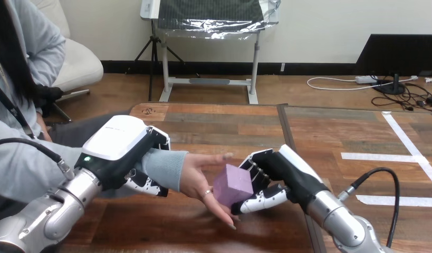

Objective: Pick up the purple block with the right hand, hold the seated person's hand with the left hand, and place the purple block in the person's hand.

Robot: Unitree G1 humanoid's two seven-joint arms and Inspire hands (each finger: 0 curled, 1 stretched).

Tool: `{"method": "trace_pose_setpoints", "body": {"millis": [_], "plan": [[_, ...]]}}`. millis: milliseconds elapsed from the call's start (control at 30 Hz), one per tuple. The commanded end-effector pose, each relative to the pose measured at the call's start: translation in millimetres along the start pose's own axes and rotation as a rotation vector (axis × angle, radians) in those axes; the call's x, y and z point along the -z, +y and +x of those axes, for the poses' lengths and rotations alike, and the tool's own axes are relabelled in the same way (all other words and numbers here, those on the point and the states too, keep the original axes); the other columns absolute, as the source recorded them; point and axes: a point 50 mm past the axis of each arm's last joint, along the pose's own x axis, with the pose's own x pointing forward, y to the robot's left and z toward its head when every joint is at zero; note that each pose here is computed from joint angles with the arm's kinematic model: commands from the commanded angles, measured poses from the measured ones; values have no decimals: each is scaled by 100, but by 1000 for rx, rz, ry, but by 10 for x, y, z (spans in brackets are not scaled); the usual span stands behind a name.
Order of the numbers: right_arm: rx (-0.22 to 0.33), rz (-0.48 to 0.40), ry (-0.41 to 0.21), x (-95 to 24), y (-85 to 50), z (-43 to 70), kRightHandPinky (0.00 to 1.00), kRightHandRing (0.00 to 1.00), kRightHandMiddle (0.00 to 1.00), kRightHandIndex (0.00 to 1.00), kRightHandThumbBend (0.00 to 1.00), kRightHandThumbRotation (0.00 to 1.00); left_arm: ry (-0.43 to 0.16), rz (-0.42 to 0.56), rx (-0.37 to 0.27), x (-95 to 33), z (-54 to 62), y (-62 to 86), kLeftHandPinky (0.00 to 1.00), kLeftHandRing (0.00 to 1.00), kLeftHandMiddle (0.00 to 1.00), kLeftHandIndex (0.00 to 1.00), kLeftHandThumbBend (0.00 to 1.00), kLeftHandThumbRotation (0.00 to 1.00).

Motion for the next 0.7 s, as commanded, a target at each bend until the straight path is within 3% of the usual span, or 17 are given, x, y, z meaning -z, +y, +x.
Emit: {"method": "trace_pose_setpoints", "body": {"millis": [0, 667], "plan": [[41, -31, -126, -345, -153, 223, 38, 41, 46, 48, 83, 0, -54, 6, -147, -73, 153, 304, 26, 29, 34, 35, 88, 0], [-13, -32, -122, -397, 27, 302, 38, 41, 46, 47, 83, 0, -75, -6, -171, -125, 173, 335, 26, 28, 33, 35, 89, 0]]}}
